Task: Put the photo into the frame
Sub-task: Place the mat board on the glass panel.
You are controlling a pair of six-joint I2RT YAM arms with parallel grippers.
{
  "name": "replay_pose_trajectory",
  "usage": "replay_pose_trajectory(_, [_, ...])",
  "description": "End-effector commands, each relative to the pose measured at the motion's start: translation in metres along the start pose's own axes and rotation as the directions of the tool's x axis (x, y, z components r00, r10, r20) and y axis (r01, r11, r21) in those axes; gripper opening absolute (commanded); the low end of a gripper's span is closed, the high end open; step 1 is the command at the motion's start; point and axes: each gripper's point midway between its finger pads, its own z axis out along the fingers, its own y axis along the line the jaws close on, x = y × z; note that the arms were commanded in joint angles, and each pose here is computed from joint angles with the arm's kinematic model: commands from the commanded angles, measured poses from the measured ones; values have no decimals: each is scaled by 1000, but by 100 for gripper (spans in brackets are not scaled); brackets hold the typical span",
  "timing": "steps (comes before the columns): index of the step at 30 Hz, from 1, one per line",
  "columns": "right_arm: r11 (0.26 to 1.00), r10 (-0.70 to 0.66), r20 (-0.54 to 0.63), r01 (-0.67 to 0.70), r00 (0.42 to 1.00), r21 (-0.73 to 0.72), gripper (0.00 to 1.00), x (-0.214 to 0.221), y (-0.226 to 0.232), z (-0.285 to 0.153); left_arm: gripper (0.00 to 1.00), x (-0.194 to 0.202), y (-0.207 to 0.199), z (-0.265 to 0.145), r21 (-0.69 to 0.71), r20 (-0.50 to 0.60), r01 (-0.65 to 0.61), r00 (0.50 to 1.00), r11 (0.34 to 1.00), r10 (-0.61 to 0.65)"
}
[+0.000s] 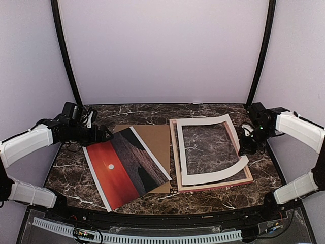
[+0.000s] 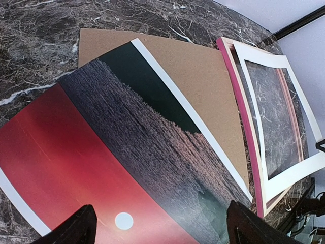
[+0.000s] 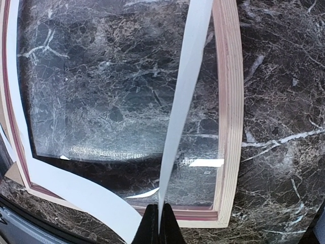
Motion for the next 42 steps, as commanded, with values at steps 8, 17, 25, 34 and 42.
replay_pose_trajectory(8, [999,-53,-30,53,998,-4,0,4,8,9,91,-14,-13,-6,37,36,-15,999,999,14])
replay_pose_trajectory(17, [998,-42,-29,43,999,36,1,2,2,10,92,-14,-13,-7,35,39,-14,999,999,13])
replay_pose_trajectory(25, [997,-32,-43,35,999,66,8,0,-2,15,92,-15,-13,-8,32,40,-15,999,999,14])
replay_pose_trajectory(34, [996,-29,-50,32,998,78,21,-2,-4,19,92,-15,-12,-7,26,39,-14,999,1000,13])
replay_pose_trajectory(42, [994,-22,-28,24,999,103,43,-7,-8,18,92,-15,-11,-6,20,36,-18,999,1000,17])
